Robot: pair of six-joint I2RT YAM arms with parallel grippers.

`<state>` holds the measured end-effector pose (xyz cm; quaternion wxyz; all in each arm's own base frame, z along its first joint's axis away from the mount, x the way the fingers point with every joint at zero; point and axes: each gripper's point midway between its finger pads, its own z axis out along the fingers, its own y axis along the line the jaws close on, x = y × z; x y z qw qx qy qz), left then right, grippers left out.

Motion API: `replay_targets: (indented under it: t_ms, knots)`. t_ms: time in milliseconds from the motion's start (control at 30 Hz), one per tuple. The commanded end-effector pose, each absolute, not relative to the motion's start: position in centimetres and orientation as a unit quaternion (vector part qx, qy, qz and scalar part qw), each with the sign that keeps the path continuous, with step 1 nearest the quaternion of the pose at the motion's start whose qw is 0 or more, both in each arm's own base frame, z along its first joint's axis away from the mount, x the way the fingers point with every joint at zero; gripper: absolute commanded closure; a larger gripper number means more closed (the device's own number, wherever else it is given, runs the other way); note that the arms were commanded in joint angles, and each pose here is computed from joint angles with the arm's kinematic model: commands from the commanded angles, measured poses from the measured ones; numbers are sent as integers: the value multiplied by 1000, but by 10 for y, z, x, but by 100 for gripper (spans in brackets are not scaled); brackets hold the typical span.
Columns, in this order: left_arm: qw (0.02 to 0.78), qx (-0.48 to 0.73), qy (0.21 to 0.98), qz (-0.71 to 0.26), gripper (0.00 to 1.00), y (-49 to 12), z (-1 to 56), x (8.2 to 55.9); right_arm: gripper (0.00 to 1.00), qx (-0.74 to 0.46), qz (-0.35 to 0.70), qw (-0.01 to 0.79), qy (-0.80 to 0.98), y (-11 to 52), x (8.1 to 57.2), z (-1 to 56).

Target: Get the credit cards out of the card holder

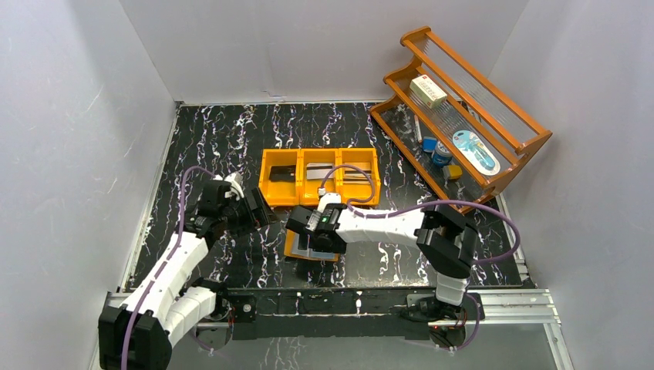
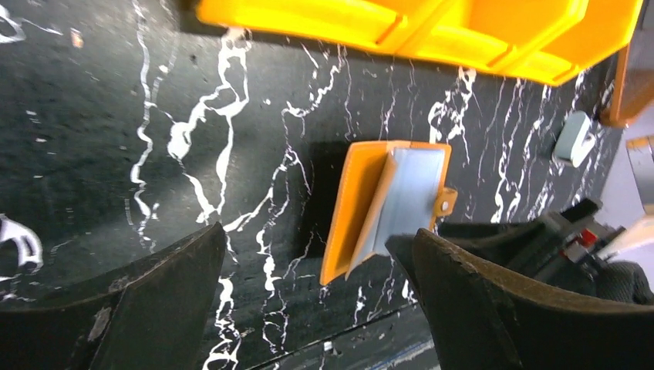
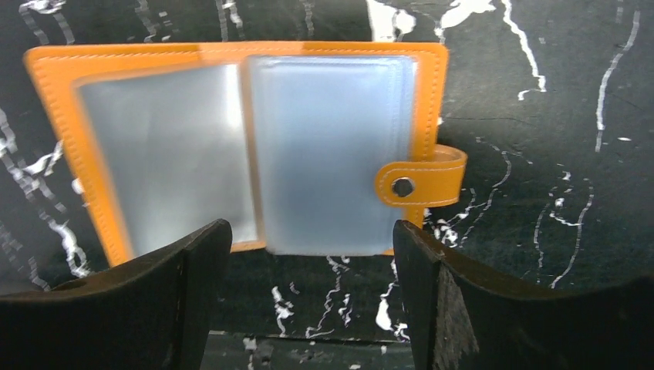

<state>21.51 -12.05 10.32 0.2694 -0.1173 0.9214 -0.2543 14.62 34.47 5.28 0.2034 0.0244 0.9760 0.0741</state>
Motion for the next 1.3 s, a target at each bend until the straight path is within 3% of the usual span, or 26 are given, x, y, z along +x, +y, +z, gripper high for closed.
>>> replay_targets:
  t_ms: [0, 500, 867, 933, 1167, 1267]
  knots:
    - [230, -98, 913, -323, 11, -144, 103, 202, 15, 55, 43, 235, 970, 335, 157, 59]
    - [182, -107, 914, -346, 15, -155, 86, 195, 16, 42, 37, 196, 979, 337, 153, 21]
    - [173, -106, 915, -349, 17, -157, 82, 192, 48, 34, -21, 198, 979, 315, 153, 2]
    - [171, -106, 915, -349, 17, -157, 81, 192, 51, 33, -13, 201, 979, 317, 154, 5]
    - [173, -98, 911, -361, 18, -161, 89, 194, 34, 7, 7, 216, 976, 328, 161, 29]
    - [174, -96, 909, -365, 18, -164, 93, 194, 31, -18, 38, 218, 975, 339, 162, 42]
